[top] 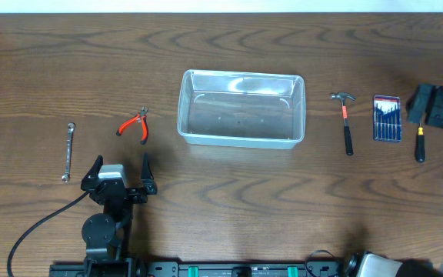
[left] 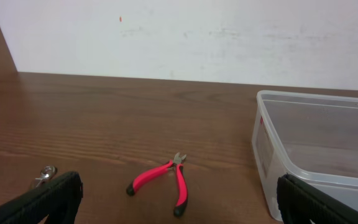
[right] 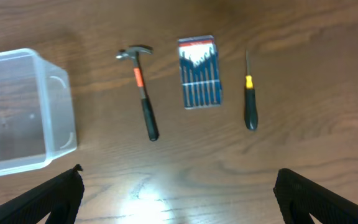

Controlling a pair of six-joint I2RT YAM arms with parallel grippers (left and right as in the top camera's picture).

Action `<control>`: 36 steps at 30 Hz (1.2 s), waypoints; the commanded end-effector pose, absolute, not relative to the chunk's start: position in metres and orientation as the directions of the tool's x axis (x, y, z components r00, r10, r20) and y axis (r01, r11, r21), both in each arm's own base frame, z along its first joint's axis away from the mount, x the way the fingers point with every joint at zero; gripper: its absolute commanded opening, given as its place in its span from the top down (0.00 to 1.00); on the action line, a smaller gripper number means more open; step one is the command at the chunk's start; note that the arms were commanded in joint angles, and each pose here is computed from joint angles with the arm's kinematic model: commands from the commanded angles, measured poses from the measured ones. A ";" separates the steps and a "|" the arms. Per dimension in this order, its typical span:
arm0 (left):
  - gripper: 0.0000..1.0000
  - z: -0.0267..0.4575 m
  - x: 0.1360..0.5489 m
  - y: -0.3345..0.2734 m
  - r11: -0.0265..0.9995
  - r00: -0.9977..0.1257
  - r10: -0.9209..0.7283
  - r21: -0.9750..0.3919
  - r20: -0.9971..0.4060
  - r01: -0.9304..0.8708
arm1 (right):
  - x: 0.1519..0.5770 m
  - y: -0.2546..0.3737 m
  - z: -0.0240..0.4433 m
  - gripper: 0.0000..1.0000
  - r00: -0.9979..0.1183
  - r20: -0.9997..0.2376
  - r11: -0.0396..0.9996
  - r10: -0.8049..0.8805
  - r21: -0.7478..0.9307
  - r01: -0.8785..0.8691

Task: Pack container
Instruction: 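Move the right gripper over the yellow-black screwdriver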

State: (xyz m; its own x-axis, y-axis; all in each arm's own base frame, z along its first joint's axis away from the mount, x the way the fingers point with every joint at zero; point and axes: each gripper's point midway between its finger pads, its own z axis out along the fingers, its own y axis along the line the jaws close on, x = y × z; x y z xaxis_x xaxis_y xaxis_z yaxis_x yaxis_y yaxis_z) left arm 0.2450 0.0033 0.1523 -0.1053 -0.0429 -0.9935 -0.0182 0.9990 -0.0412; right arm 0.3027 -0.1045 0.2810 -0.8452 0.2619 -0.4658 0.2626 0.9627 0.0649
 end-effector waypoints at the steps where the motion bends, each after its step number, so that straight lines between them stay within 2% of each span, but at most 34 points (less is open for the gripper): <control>1: 0.02 0.137 0.244 0.003 0.999 -0.152 -0.053 -0.051 -0.987 -0.019 | 0.318 -0.108 0.266 0.01 -0.864 -0.428 0.965 0.264 0.108 0.241; 7: 0.02 0.137 0.244 0.003 0.999 -0.152 -0.053 -0.051 -0.987 -0.019 | 0.355 -0.100 0.242 0.01 -0.884 -0.397 0.965 0.246 0.182 0.187; 14: 0.02 0.137 0.244 0.003 0.999 -0.152 -0.053 -0.051 -0.987 -0.019 | 0.385 -0.105 0.201 0.01 -0.919 -0.342 0.981 0.195 0.089 0.175; 17: 0.02 0.137 0.244 0.003 0.999 -0.152 -0.053 -0.051 -0.987 -0.019 | 0.399 -0.099 0.186 0.01 -0.934 -0.332 0.991 0.131 0.057 0.119; 21: 0.02 0.137 0.244 0.003 0.999 -0.152 -0.053 -0.051 -0.987 -0.019 | 0.406 -0.102 0.167 0.01 -0.960 -0.278 0.992 0.042 -0.106 0.074; 23: 0.02 0.137 0.244 0.003 0.999 -0.152 -0.053 -0.051 -0.987 -0.019 | 0.408 -0.112 0.161 0.01 -0.965 -0.256 0.968 0.060 -0.221 0.119; 25: 0.02 0.137 0.244 0.003 0.999 -0.152 -0.053 -0.051 -0.987 -0.019 | 0.413 -0.114 0.160 0.01 -0.960 -0.269 0.952 0.079 -0.264 0.152; 30: 0.02 0.137 0.244 0.003 0.999 -0.152 -0.053 -0.051 -0.987 -0.019 | 0.429 -0.100 0.160 0.01 -0.939 -0.326 0.966 0.107 -0.190 0.176; 36: 0.02 0.137 0.244 0.003 0.999 -0.152 -0.053 -0.051 -0.987 -0.019 | 0.402 -0.108 0.152 0.01 -0.962 -0.229 0.967 0.146 -0.174 0.188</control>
